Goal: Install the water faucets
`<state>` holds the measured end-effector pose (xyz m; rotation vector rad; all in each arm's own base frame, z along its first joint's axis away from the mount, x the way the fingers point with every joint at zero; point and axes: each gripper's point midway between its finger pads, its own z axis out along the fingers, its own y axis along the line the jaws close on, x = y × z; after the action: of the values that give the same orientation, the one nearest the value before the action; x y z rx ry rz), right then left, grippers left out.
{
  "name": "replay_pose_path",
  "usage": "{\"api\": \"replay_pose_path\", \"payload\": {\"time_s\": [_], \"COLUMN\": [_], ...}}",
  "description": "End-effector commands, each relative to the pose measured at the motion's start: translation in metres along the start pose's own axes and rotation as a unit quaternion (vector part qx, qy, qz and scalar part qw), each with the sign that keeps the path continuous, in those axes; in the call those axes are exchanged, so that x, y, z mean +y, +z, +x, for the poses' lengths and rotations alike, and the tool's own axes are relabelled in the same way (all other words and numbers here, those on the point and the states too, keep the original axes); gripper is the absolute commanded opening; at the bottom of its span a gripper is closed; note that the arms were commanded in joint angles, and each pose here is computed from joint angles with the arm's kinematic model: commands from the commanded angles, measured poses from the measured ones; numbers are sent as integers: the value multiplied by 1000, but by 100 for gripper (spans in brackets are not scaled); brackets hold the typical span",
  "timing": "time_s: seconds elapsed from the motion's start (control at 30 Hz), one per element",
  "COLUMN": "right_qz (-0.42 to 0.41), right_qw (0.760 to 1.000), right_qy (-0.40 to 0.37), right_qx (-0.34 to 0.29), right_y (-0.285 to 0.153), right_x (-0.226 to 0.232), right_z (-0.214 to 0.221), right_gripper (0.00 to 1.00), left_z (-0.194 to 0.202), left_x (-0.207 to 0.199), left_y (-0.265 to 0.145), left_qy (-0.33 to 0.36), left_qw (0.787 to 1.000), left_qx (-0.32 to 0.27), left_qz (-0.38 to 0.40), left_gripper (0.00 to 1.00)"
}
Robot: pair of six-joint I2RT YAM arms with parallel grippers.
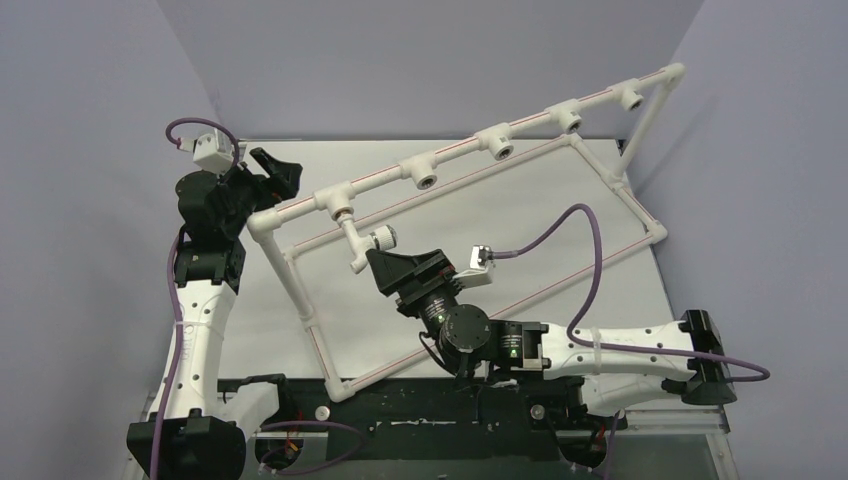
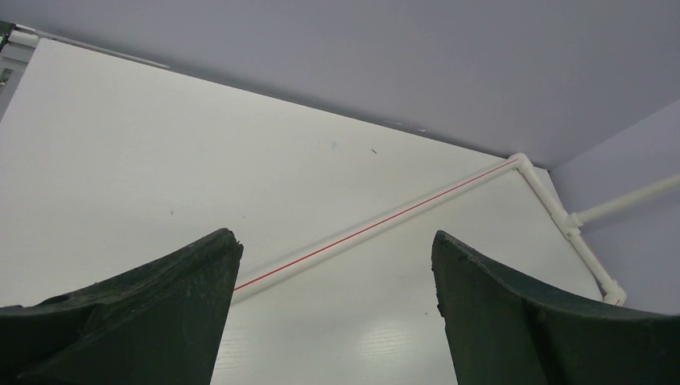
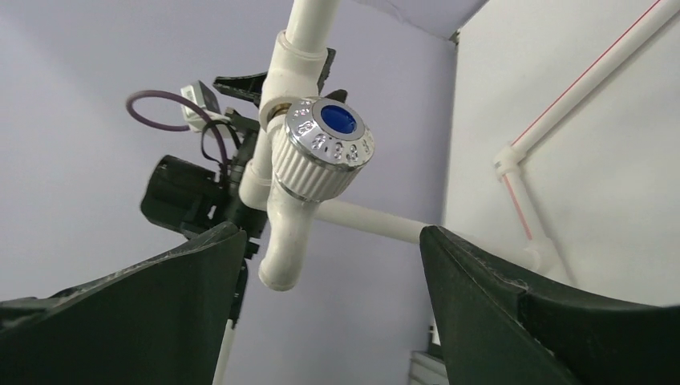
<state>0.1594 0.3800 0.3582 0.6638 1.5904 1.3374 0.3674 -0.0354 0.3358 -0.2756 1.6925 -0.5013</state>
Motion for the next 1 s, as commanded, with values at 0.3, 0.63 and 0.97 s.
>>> {"api": "replay_pose_path", "payload": {"time_s": [0.3, 0.63, 0.97], "right_qz": [-93, -184, -301], "right_qw": [961, 866, 660], "right_qy": [-255, -458, -682], "right_qx": [52, 84, 89], "right_y": [-27, -42, -54], "right_x": [39, 72, 92], "right_z": [-27, -40, -27], "right_gripper": [81, 79, 81], "left_z": [-22, -22, -22], "left_x": [-11, -9, -11], "left_y": [-4, -4, -4], "left_qy": [14, 14, 14], "left_qw": [999, 999, 999], "left_qx": [-37, -35, -35], "left_qz": [15, 12, 14], "left_gripper": [87, 87, 87]}}
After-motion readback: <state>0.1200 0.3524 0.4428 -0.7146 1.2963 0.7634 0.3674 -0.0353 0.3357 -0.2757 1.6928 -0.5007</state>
